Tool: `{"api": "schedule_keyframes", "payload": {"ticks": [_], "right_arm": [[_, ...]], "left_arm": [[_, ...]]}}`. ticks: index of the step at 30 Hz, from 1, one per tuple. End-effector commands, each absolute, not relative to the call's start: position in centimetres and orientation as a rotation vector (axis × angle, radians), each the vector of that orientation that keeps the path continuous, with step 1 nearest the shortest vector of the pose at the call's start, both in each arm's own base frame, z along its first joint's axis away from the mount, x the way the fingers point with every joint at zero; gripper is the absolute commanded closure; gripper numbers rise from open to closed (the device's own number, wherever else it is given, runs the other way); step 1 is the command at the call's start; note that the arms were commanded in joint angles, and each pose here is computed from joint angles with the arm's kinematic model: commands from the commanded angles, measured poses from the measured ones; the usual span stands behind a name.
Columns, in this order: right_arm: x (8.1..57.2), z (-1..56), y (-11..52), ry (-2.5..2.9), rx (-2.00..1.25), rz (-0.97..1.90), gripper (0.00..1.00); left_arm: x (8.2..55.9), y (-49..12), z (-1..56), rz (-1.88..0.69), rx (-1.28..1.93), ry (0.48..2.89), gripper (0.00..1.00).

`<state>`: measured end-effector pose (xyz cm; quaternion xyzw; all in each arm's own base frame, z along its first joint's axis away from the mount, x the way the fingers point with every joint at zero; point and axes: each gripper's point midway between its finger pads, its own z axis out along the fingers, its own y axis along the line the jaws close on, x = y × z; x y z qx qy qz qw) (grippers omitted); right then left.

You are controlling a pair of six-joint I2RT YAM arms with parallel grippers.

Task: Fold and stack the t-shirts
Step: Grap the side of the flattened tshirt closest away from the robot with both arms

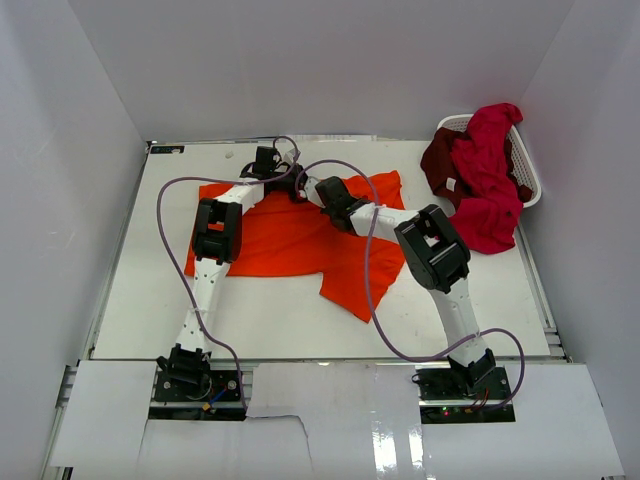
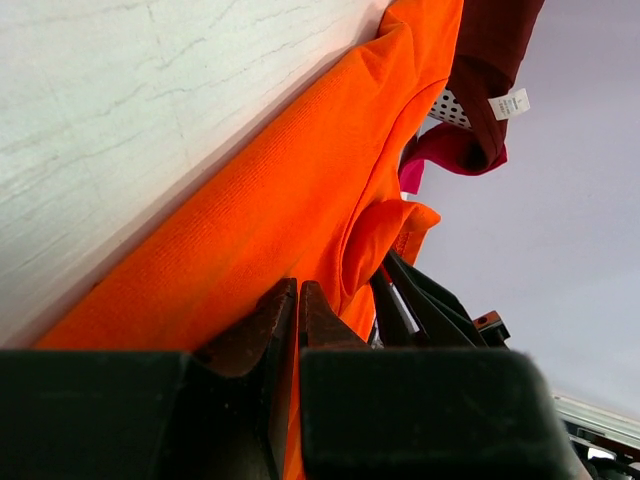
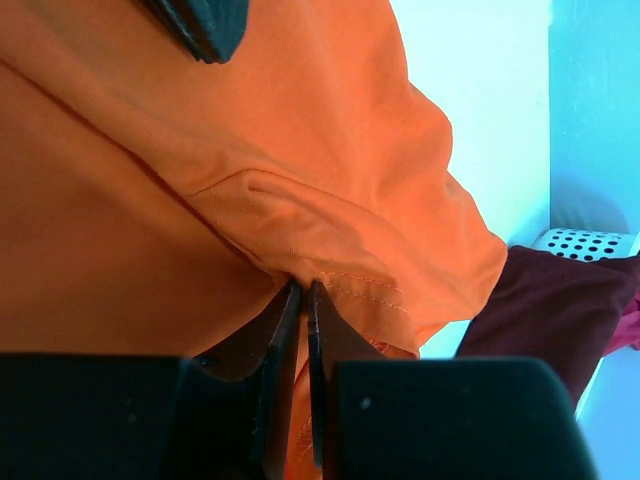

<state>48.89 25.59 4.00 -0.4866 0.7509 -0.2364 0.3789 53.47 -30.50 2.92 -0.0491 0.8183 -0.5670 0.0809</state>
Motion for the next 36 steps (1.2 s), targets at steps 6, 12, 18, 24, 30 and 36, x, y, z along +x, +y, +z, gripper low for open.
{"api": "schedule_keyframes", "payload": {"ticks": [6,12,18,24,30,36], "right_arm": [[49.4,5.9,26.5,1.933,-1.181,-0.521,0.92],[47.7,6.4,27.9,2.016,-1.2,-0.351,0.92],[46.4,7.8,28.4,2.058,-1.202,-0.254,0.92],[45.7,8.4,28.5,2.079,-1.202,-0.215,0.92],[45.4,9.3,28.9,2.082,-1.198,-0.181,0.92],[44.4,9.4,29.9,2.141,-1.202,-0.081,0.92]], "left_arm": [[52.5,-30.9,4.2,-1.686,-0.165,2.484,0.83],[52.5,-31.0,4.3,-1.682,-0.162,2.482,0.83],[52.4,-31.1,4.2,-1.677,-0.162,2.487,0.84],[52.4,-31.0,4.3,-1.668,-0.163,2.489,0.84],[52.4,-31.1,4.4,-1.663,-0.157,2.49,0.84],[52.3,-31.0,4.4,-1.659,-0.156,2.494,0.84]]}}
